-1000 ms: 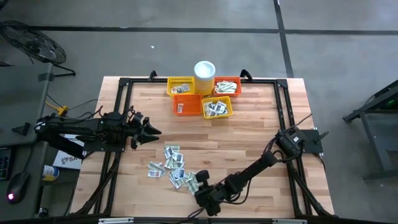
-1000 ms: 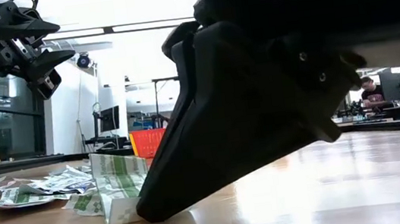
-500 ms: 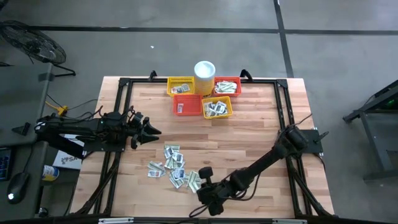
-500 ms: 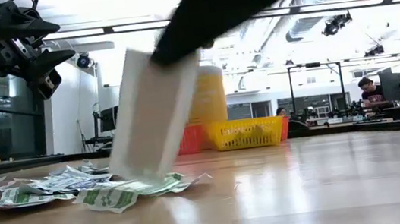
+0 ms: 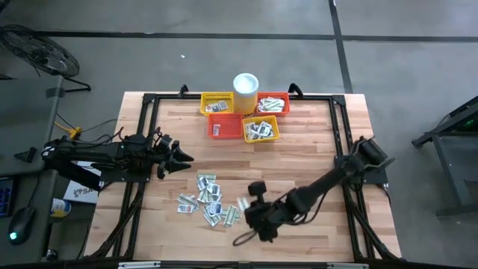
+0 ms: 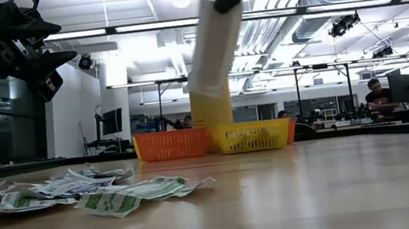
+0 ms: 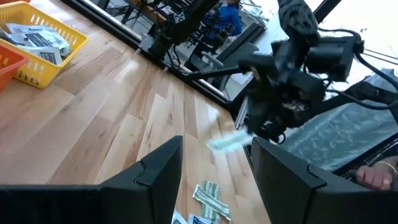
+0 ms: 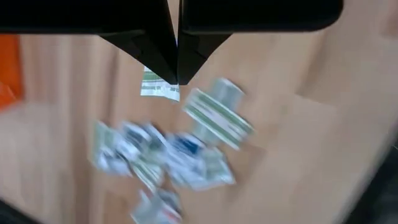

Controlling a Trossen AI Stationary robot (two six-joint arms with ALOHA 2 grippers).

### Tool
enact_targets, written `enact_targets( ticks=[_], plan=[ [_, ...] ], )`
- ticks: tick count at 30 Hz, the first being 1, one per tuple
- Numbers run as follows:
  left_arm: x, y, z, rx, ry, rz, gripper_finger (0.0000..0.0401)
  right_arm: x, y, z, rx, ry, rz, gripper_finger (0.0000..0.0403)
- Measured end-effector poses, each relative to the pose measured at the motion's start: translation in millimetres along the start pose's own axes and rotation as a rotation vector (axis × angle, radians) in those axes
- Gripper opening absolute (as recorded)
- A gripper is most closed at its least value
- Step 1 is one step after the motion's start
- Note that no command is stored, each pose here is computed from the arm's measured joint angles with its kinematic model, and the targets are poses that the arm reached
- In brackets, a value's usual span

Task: Pick & Place First Aid Supplies
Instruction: Put the green bandage pack into the top orange basket

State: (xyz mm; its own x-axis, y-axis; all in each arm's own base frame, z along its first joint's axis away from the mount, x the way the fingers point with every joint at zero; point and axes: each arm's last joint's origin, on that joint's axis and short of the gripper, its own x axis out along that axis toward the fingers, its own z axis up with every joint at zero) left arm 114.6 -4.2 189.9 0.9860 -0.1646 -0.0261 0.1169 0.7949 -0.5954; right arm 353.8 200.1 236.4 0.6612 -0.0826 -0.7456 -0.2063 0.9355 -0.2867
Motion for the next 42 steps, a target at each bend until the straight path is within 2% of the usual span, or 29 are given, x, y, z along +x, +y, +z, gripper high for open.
enact_targets(
  ticks=[13,23,28,35,39,42],
  plan=[
    [0.0,0.0,0.0,0.0,0.0,0.0,0.0191,-28.9,-97.0,-28.4,0.233,0.317,-0.196,0.0],
    [0.0,0.0,0.0,0.0,0.0,0.0,0.0191,-22.8,-164.1,-55.3,0.267,0.533,-0.279,0.0],
    [0.0,0.0,0.0,0.0,0.0,0.0,0.0191,-19.4,-199.5,-66.3,0.191,0.588,-0.343,0.0],
    [0.0,0.0,0.0,0.0,0.0,0.0,0.0191,-17.8,-248.7,-83.5,0.011,0.682,-0.425,0.0],
    [0.0,0.0,0.0,0.0,0.0,0.0,0.0191,-14.9,-275.6,-95.0,-0.028,0.694,-0.426,0.0],
    [0.0,0.0,0.0,0.0,0.0,0.0,0.0191,-7.5,-285.8,-110.5,-0.076,0.679,-0.428,0.0]
  ],
)
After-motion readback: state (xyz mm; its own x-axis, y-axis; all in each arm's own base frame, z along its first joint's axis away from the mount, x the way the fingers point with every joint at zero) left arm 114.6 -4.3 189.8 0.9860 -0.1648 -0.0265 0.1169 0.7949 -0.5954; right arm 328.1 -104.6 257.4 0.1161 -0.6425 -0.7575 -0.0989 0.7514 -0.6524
